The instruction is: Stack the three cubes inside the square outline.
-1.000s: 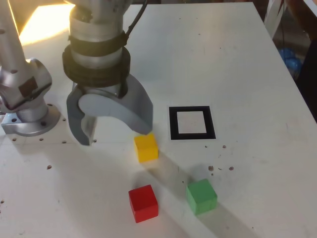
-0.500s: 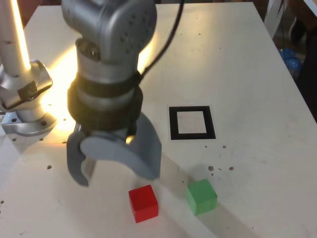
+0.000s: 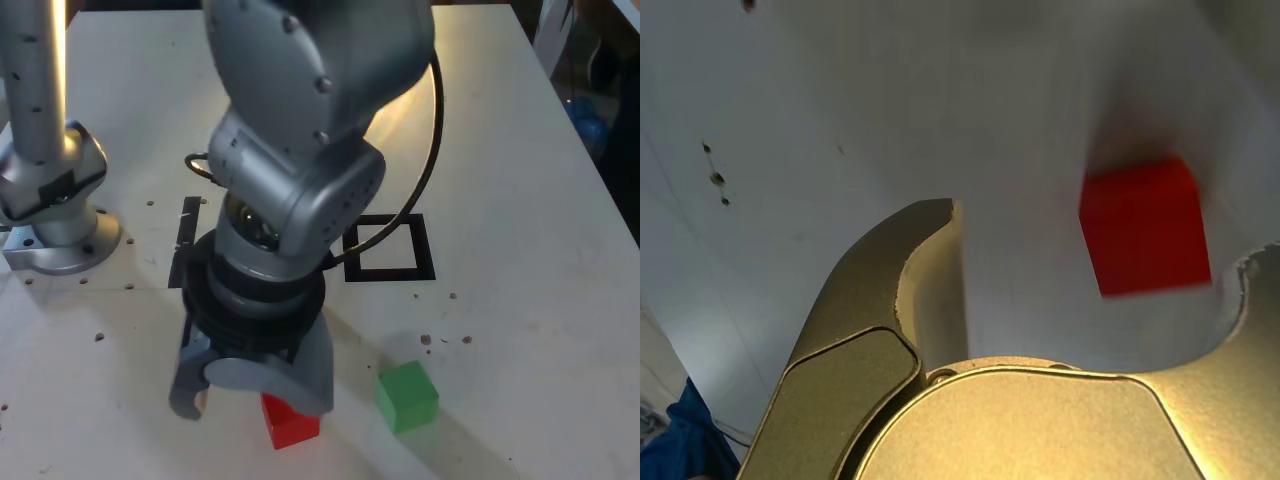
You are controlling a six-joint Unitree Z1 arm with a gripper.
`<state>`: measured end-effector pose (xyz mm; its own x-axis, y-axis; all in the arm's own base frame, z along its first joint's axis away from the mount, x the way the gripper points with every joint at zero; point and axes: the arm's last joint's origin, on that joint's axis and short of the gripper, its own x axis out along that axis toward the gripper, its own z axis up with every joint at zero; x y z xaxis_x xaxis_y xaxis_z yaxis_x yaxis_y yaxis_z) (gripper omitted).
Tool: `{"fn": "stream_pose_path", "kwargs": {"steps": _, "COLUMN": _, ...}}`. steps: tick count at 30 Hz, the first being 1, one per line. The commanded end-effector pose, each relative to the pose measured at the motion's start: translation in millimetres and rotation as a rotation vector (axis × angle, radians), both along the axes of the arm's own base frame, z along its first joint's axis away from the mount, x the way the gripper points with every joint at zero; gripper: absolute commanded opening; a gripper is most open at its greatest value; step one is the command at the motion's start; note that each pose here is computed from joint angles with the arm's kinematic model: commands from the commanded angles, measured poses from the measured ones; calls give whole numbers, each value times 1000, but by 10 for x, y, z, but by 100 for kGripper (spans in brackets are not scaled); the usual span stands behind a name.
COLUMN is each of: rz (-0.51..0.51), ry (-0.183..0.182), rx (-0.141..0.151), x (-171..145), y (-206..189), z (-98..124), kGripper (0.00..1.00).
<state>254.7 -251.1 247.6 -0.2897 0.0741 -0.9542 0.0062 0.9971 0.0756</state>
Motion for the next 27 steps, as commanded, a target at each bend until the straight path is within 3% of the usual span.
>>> {"fn": "stream_pose_path", "kwargs": {"steps": 1, "rz": 8, "ry": 7, "rx": 5, "x": 16, "y": 20, "z": -45, "kGripper": 84}}
{"fn": "stream_pose_path", "kwargs": {"steps": 13, "rz": -6, "ry": -54, "rx": -57, "x": 119, "y": 41, "z": -305, "kGripper": 82}}
{"fn": "stream_pose_path", "kwargs": {"steps": 19, "rz": -2, "ry": -68, "rx": -61, "x": 133, "y": 95, "z": -410, "kGripper": 81}}
{"fn": "stream_pose_path", "kwargs": {"steps": 22, "rz": 4, "ry": -61, "rx": -52, "x": 132, "y": 132, "z": -426, "kGripper": 72}}
{"fn": "stream_pose_path", "kwargs": {"steps": 27, "rz": 4, "ry": -74, "rx": -45, "x": 153, "y": 155, "z": -434, "kGripper": 42}}
